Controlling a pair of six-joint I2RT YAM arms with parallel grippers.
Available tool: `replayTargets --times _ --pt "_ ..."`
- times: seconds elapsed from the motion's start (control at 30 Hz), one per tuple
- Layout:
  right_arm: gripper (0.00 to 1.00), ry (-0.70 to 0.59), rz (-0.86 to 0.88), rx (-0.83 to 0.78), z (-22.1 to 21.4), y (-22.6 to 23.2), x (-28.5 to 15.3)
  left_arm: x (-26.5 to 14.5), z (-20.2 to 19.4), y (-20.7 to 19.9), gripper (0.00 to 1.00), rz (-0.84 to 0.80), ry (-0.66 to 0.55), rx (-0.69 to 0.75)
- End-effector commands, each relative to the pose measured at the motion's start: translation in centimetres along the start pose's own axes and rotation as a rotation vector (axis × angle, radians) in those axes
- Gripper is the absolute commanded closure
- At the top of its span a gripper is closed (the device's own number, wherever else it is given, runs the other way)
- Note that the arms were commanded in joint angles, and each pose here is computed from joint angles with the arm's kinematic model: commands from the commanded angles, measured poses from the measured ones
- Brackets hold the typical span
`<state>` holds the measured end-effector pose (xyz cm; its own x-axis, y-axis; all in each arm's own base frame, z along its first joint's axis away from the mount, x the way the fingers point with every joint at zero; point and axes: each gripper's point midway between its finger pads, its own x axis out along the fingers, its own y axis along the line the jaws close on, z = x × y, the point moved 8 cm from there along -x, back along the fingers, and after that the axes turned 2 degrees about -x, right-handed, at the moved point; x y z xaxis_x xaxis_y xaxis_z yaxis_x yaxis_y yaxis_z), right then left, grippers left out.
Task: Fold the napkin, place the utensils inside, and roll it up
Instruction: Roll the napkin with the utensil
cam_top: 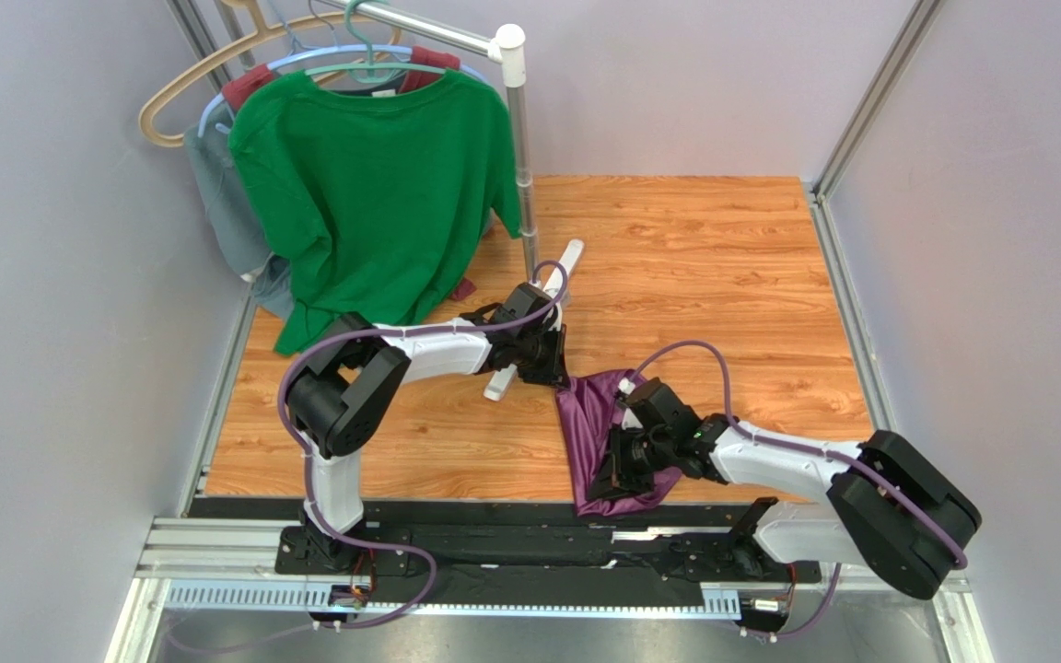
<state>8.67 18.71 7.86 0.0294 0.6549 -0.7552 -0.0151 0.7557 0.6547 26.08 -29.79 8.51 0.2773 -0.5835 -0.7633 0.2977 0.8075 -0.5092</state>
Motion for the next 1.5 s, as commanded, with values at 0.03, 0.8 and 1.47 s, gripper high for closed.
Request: replayTargets --times 0.03,0.8,1.47 --pt "0.79 0.052 -0.061 -0.011 -0.9 -1.1 0.0 -0.1 -0.1 1.1 1.0 0.062 -0.011 0.005" --pt "0.28 -0.111 -0.115 -0.005 -0.5 -0.8 -3.7 -1.1 -0.5 1.0 1.0 0.03 -0.051 0.024" --pt "0.28 -0.223 -0.232 0.022 3.2 -3.4 -3.9 -1.6 -0.3 0.5 1.0 0.001 -0.06 0.032"
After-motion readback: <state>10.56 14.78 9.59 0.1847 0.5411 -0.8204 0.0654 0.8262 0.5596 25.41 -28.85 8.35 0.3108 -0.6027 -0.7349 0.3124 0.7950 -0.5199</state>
